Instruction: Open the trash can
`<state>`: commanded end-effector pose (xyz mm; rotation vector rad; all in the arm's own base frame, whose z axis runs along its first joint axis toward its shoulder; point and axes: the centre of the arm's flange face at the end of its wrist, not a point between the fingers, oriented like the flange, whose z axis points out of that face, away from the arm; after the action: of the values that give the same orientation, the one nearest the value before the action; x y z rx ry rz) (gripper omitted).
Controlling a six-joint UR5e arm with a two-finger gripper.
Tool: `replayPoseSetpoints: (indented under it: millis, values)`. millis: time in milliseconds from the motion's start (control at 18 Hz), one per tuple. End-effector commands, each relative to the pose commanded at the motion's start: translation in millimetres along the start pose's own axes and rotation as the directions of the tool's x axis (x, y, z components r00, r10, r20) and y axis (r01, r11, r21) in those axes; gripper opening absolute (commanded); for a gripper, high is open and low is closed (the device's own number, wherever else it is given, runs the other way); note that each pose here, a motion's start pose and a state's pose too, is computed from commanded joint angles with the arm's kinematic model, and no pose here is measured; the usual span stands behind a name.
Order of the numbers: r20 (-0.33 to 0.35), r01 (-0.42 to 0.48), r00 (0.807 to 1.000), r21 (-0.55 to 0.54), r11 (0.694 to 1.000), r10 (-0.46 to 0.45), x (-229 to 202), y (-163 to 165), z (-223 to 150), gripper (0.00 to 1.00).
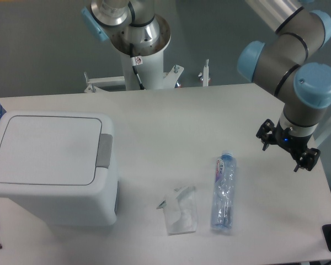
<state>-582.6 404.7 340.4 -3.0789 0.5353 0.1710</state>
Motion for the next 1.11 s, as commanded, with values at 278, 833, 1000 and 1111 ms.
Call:
replayPoseSetpoints:
  millis: [278, 833, 1000, 1111]
  values:
    - [0.001, 0.0, 1.0, 0.002, 1.0, 0.0, 0, 0, -2, 1.0]
    - [0.0, 0.015, 1.0, 0.003, 1.0, -0.015, 10, 2, -8, 1.0]
    - [0.001, 0.064, 0.998, 0.007, 0.998, -0.064, 12, -2, -10, 1.0]
    - [-0.002, 0.067, 0.998, 0.017, 0.998, -0.067, 12, -3, -9, 1.0]
